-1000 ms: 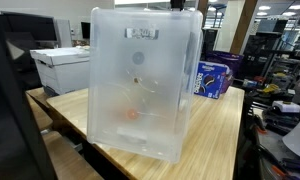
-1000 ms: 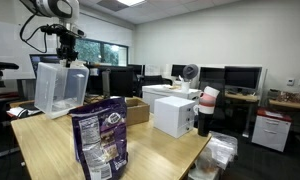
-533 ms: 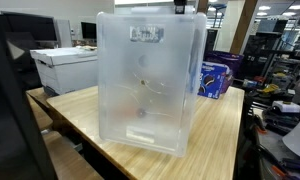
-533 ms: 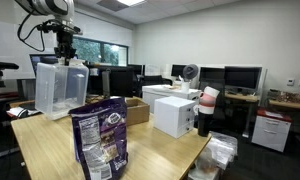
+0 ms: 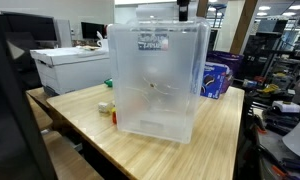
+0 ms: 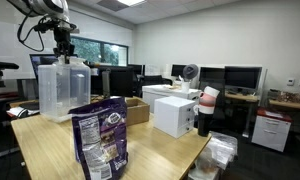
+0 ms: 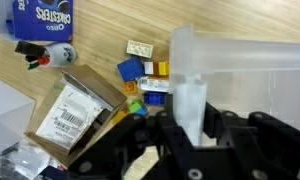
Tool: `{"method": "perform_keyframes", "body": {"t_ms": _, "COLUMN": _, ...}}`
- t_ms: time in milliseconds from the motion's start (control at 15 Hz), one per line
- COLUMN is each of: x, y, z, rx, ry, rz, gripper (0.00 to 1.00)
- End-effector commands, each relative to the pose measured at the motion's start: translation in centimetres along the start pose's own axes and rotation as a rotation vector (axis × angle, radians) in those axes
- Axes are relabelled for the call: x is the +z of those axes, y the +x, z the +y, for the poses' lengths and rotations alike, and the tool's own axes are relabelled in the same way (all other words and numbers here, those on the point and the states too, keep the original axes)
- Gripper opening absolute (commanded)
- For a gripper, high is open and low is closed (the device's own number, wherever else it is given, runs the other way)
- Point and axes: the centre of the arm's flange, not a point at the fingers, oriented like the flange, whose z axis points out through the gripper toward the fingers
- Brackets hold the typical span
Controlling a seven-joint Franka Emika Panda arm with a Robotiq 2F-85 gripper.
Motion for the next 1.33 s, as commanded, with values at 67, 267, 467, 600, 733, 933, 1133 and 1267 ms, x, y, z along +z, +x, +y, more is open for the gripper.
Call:
{"method": "perform_keyframes", "body": {"t_ms": 67, "x": -0.6, "y": 0.9, "z": -1.6, "rx": -0.030, "ry": -0.041, "rz": -0.017, "gripper": 0.06}}
{"method": "perform_keyframes", "body": {"t_ms": 267, "x": -1.7, "y": 1.0, "z": -3.3, "rx": -0.065, "ry": 0.001, "rz": -0.018, "gripper": 0.06}}
{"method": "perform_keyframes", "body": {"t_ms": 467, "x": -2.3, "y": 0.7, "z": -4.4, "rx": -0.074, "ry": -0.008, "rz": -0.011, "gripper": 0.06}}
{"method": "perform_keyframes", "body": {"t_ms": 600, "x": -2.5, "y": 0.4, "z": -5.0, "rx": -0.081, "ry": -0.017, "rz": -0.009, "gripper": 0.06}}
{"method": "perform_keyframes", "body": {"t_ms": 733, "x": -2.8, "y": 0.3, "z": -5.6, "rx": -0.091, "ry": -0.023, "rz": -0.015, "gripper": 0.06}}
{"method": "perform_keyframes", "body": {"t_ms": 933, "x": -2.8, "y": 0.2, "z": -5.7, "rx": -0.096, "ry": -0.029, "rz": -0.021, "gripper": 0.06}}
{"method": "perform_keyframes", "body": {"t_ms": 1133, "x": -2.9, "y": 0.0, "z": -6.0, "rx": -0.091, "ry": -0.042, "rz": -0.029, "gripper": 0.06}}
{"method": "perform_keyframes", "body": {"t_ms": 1267, "x": -2.8, "y": -0.2, "z": -6.1, "rx": -0.083, "ry": -0.056, "rz": -0.043, "gripper": 0.06}}
